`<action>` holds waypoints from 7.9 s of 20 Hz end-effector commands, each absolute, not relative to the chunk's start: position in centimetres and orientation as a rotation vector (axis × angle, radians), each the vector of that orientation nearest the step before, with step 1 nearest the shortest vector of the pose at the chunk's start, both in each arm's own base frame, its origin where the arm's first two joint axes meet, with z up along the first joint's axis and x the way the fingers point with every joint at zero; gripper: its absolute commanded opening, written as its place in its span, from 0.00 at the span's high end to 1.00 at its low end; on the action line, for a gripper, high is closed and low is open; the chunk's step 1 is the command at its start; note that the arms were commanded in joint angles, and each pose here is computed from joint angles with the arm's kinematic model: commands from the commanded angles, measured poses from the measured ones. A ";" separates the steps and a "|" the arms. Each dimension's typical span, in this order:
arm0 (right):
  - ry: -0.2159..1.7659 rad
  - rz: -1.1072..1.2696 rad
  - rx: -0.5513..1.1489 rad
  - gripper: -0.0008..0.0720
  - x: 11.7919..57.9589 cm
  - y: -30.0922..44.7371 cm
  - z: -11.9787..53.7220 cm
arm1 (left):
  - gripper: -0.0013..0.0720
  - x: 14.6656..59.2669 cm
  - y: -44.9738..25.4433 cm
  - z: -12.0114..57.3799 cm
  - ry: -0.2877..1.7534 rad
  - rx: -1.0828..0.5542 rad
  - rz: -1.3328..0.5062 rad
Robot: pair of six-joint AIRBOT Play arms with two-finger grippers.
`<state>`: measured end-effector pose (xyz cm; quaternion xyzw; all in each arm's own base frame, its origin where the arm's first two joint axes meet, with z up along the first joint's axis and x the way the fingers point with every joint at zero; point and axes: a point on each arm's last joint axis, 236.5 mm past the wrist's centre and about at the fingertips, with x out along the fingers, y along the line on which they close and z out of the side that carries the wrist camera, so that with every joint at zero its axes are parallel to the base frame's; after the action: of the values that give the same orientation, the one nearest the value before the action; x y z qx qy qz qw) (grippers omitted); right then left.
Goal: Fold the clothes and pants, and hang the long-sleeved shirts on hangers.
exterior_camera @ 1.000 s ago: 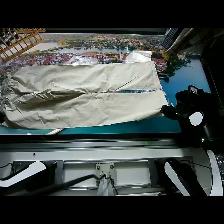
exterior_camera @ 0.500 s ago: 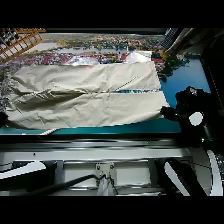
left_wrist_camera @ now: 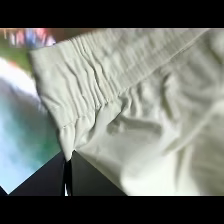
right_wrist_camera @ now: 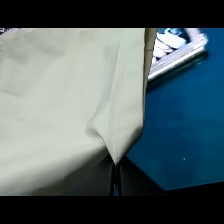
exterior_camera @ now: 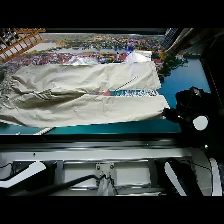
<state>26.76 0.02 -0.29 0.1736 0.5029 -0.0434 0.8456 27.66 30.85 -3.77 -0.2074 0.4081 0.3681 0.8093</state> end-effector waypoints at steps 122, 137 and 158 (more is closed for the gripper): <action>1.137 -0.147 0.573 0.97 52.3 -2.2 -6.2 | 0.97 38.9 22.8 -7.5 1.012 -0.329 0.389; 1.223 -0.149 0.456 0.97 28.4 0.7 -4.9 | 0.97 22.1 23.4 -9.8 1.294 -0.110 0.499; 1.153 0.145 0.704 0.33 37.3 -5.2 -3.8 | 0.44 32.3 28.3 5.3 0.665 -0.568 0.738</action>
<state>35.90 -5.49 -2.88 0.2714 0.5442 0.0019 0.7939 30.47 29.03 3.32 -0.1456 0.3894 0.3282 0.8482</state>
